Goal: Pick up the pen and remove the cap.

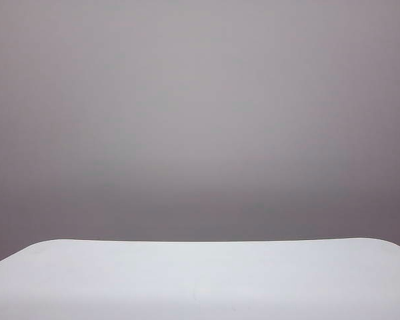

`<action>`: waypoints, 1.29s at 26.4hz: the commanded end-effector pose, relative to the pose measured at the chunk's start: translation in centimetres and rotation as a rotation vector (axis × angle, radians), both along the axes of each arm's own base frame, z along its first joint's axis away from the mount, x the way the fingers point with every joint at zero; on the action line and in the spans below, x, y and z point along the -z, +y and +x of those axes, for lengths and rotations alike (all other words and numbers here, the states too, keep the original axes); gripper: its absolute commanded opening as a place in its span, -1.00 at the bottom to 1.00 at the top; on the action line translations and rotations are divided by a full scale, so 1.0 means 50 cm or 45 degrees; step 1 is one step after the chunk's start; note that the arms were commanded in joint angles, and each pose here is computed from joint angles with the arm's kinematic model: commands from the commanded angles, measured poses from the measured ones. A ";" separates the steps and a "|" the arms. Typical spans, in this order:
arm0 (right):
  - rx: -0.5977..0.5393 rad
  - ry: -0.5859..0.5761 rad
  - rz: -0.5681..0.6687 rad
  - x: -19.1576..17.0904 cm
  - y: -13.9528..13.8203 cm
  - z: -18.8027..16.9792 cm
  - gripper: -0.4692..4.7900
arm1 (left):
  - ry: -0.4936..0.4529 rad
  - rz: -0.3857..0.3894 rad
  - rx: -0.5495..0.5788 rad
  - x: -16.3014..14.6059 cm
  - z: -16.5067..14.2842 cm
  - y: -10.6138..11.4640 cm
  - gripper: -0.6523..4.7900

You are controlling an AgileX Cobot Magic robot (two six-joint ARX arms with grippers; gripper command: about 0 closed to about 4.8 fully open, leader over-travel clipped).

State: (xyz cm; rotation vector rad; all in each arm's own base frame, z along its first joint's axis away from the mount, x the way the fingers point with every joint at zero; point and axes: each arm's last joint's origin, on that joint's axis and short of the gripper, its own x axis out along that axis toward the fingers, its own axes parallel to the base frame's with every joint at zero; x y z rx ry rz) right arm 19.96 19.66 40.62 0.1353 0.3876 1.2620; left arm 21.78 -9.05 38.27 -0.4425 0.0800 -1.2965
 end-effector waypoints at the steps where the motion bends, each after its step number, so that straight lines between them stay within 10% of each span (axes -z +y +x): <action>1: -0.022 -0.038 0.035 -0.004 0.015 0.001 -0.84 | -0.019 -0.006 0.006 -0.005 -0.002 0.001 0.95; 10: -0.028 -0.037 0.049 -0.002 0.022 0.006 -0.84 | 0.013 0.056 -0.042 0.017 0.013 -0.003 0.23; 20: -0.025 -0.041 0.054 -0.001 0.024 0.010 -0.84 | -0.028 0.040 -0.041 0.017 0.022 -0.006 0.21; 23: -0.026 -0.028 0.043 0.006 0.030 0.016 -0.84 | -0.070 0.026 -0.041 0.012 0.021 -0.005 -0.24; 34: -0.020 -0.011 0.027 0.021 0.041 0.030 -0.84 | -0.078 0.035 -0.009 0.012 0.019 -0.006 -0.78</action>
